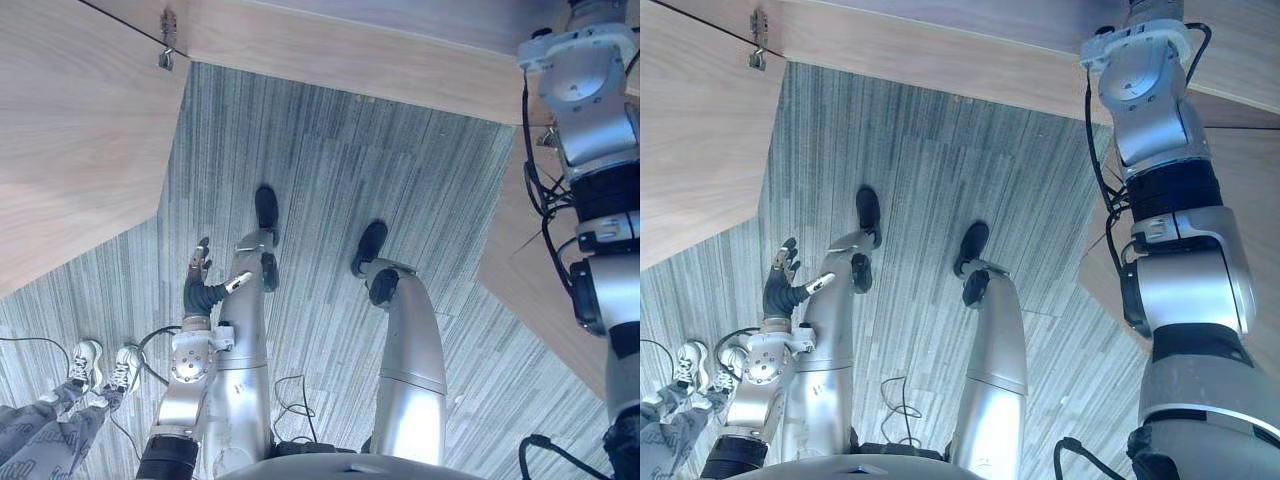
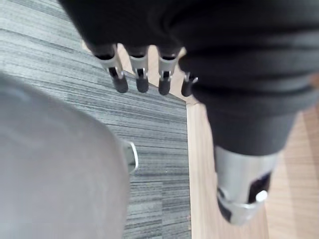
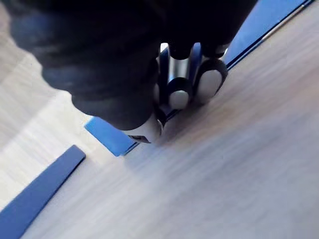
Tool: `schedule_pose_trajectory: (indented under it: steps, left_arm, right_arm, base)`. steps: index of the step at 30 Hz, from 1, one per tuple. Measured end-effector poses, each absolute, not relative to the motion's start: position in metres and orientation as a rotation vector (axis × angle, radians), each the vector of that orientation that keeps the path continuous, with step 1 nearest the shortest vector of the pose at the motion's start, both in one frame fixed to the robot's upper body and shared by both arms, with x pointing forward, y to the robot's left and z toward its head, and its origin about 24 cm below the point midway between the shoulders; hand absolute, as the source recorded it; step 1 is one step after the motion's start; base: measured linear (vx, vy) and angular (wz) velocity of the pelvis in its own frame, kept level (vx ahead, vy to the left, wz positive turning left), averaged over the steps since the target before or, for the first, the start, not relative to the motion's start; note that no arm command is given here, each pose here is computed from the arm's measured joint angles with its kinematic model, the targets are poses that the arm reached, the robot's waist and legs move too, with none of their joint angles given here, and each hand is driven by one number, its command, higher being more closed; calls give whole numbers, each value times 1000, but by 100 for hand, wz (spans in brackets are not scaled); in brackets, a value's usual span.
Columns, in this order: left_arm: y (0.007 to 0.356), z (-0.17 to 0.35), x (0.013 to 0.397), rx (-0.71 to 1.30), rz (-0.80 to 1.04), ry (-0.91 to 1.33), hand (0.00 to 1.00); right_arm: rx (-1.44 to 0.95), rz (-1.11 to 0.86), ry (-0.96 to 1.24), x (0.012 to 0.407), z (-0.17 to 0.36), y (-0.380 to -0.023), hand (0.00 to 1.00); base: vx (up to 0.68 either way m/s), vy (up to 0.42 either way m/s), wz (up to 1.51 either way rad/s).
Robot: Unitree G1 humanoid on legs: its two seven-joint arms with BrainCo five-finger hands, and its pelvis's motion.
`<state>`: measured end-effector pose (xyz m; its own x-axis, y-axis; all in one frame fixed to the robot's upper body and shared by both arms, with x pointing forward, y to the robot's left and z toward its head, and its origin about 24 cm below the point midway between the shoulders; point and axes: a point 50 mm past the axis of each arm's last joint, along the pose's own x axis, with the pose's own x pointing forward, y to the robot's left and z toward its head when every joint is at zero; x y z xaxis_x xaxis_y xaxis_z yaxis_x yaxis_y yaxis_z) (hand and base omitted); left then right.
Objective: Walk over to the cabinet, pick up the folder, carry it to the office cabinet, place the folder inside the office cabinet, then close the office cabinet door
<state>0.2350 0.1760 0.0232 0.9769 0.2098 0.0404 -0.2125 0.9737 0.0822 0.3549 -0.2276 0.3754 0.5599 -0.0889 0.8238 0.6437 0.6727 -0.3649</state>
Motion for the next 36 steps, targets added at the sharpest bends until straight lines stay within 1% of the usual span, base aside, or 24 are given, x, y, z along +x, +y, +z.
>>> schedule_pose_trajectory:
  steps: [6, 9, 12, 14, 15, 18, 22, 27, 31, 34, 36]
  left_arm:
    - [176, 21, 235, 71, 210, -19, 0]
    - [175, 21, 235, 59, 217, -20, 0]
    - [175, 21, 235, 52, 221, -17, 0]
    - [174, 21, 237, 48, 215, -13, 0]
    - [173, 21, 237, 47, 214, -12, 0]
    - [173, 22, 244, 39, 221, -7, 0]
    - [173, 12, 245, 65, 221, 56, 0]
    - [169, -2, 243, 74, 213, 131, 0]
    - [167, -23, 236, 88, 204, 232, 0]
    - [171, -43, 223, 106, 225, 325, 0]
    - [175, -54, 216, 113, 240, 380, 0]
  right_arm:
    - [-566, -447, -862, 354, 379, -231, 100]
    - [-463, -451, -850, 353, 378, -239, 100]
    - [-281, -471, -829, 350, 363, -253, 100]
    - [-130, -447, -835, 346, 343, -251, 100]
    - [-100, -442, -834, 345, 336, -250, 100]
    - [82, -436, -869, 329, 308, -242, 100]
    - [281, -407, -868, 306, 263, -218, 100]
    - [425, -339, -856, 285, 232, -193, 100]
    - [412, -159, -688, 275, 182, -153, 100]
    - [360, 5, -506, 257, 134, -121, 100]
    - [319, 51, -406, 249, 110, -111, 100]
  base:
    - [-17, -14, 4]
    - [0, 0, 0]
    - [-4, -3, -1]
    - [-17, -8, -5]
    - [0, 0, 0]
    - [-43, -17, 1]
    - [-13, -14, -5]
    - [35, -10, -15]
    - [141, -5, -8]
    - [154, 34, -22]
    - [152, 52, -22]
